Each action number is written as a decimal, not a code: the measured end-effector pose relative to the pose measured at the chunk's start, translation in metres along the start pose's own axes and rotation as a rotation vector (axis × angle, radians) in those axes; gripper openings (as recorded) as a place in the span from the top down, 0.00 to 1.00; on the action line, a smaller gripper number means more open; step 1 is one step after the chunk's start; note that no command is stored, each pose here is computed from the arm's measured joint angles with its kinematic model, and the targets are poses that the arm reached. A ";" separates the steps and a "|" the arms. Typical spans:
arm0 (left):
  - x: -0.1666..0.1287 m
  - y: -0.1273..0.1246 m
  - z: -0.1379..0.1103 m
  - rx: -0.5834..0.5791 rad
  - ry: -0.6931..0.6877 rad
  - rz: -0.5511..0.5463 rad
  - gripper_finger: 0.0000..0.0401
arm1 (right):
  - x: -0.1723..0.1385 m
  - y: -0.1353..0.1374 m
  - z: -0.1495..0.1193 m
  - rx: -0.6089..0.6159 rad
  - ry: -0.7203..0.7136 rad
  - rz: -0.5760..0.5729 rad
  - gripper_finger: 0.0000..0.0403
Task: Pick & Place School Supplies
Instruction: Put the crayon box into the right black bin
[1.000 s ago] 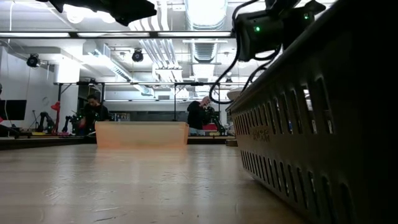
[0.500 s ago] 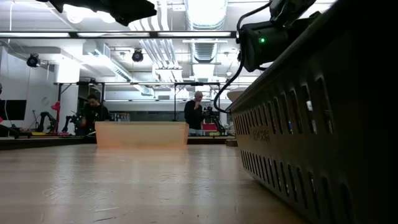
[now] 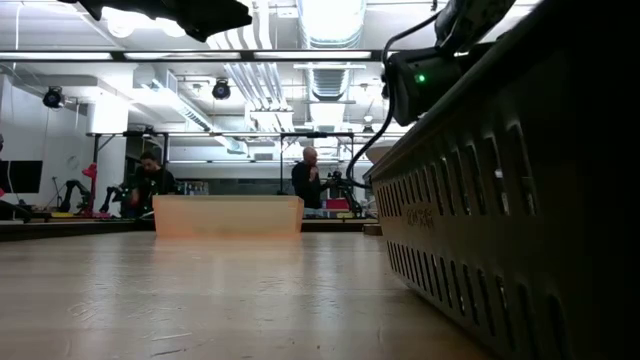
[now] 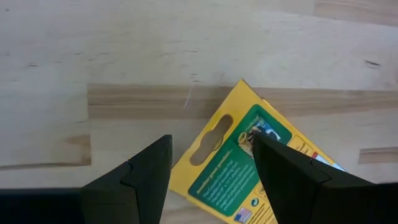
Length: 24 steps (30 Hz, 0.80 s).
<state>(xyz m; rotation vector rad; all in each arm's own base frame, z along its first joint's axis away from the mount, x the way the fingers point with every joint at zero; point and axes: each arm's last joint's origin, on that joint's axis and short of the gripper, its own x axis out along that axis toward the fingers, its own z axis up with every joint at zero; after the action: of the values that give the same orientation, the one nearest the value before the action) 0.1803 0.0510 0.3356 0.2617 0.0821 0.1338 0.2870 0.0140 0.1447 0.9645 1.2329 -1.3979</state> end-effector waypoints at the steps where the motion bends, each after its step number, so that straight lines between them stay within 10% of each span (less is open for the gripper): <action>1: 0.000 0.000 0.000 0.000 0.000 0.000 0.53 | 0.001 0.000 0.000 0.001 0.000 -0.001 0.46; 24: 0.000 0.000 0.000 0.000 0.000 0.000 0.53 | 0.004 -0.004 -0.008 -0.098 0.147 -0.025 0.46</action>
<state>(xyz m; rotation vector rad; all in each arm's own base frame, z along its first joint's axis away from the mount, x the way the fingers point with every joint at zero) 0.1803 0.0510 0.3356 0.2617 0.0821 0.1337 0.2819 0.0208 0.1409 1.0011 1.4137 -1.2915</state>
